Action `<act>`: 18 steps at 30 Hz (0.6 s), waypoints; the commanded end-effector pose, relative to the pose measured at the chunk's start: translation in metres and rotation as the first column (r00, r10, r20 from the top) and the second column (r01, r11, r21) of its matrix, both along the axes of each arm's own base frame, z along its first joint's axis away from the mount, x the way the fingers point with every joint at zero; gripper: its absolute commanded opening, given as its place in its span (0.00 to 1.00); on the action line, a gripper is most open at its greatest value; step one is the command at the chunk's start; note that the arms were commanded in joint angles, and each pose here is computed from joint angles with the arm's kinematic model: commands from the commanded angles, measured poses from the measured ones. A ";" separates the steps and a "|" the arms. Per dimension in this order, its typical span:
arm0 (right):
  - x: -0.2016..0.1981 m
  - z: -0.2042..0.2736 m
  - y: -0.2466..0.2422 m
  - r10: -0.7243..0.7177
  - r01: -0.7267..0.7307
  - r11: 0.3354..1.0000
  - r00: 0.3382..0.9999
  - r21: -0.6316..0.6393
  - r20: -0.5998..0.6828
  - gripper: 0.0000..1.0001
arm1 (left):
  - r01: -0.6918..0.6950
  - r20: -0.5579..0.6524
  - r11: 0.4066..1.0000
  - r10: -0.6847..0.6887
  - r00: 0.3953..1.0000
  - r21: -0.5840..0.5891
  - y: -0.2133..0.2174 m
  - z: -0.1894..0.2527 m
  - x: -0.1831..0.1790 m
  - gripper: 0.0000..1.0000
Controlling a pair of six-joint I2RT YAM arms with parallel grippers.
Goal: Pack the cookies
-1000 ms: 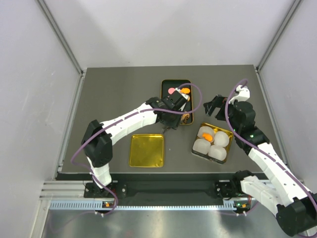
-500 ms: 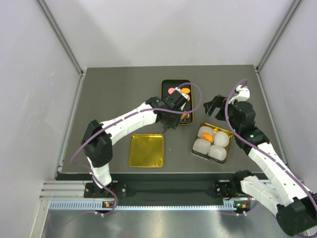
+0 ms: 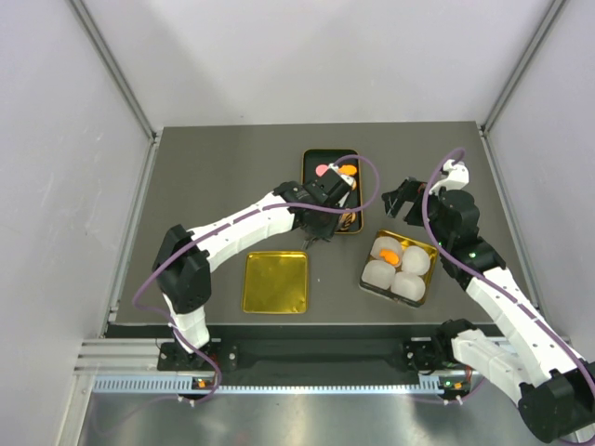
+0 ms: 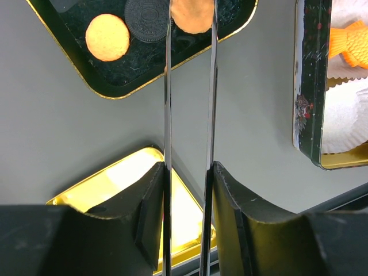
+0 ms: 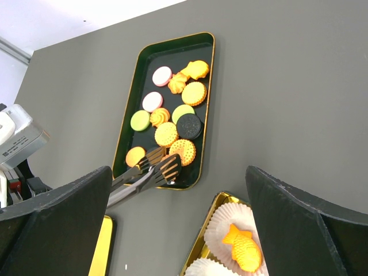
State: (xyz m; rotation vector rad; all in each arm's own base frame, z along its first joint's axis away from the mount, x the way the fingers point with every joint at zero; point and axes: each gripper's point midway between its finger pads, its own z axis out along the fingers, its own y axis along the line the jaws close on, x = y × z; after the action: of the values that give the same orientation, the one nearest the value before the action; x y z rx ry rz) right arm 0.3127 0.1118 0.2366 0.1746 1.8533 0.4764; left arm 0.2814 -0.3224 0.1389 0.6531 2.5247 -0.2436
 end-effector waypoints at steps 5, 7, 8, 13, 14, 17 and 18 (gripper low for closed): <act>0.006 0.016 0.000 -0.010 0.009 1.000 0.999 0.019 0.048 1.00 | 0.008 0.116 0.996 0.002 0.993 -0.086 -0.007 0.049 0.012 0.40; 0.005 0.017 0.000 -0.010 0.009 1.000 0.999 0.020 0.051 1.00 | 0.010 0.115 0.996 0.000 0.993 -0.088 -0.007 0.050 0.012 0.40; 0.005 0.016 0.000 -0.009 0.008 1.000 0.999 0.019 0.049 1.00 | 0.012 0.115 0.996 -0.001 0.993 -0.090 -0.007 0.050 0.012 0.40; 0.006 0.016 -0.001 -0.013 0.012 1.000 0.999 0.018 0.049 1.00 | 0.020 0.119 0.994 -0.007 0.993 -0.104 -0.009 0.055 0.010 0.38; 0.006 0.016 -0.001 -0.013 0.012 1.000 0.999 0.016 0.048 1.00 | 0.021 0.123 0.994 -0.007 0.992 -0.110 -0.009 0.058 0.010 0.38; 0.006 0.016 -0.001 -0.016 0.015 1.000 0.999 0.016 0.048 1.00 | 0.027 0.125 0.992 -0.012 0.992 -0.123 -0.010 0.062 0.009 0.38; 0.007 0.015 -0.001 -0.014 0.014 1.000 0.999 0.016 0.045 1.00 | 0.028 0.128 0.992 -0.011 0.992 -0.126 -0.011 0.064 0.010 0.38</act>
State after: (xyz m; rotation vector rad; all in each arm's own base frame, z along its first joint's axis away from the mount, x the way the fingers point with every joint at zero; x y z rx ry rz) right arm 0.3130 0.1118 0.2360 0.1751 1.8547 0.4752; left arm 0.2827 -0.3232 0.1520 0.6599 2.4921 -0.2625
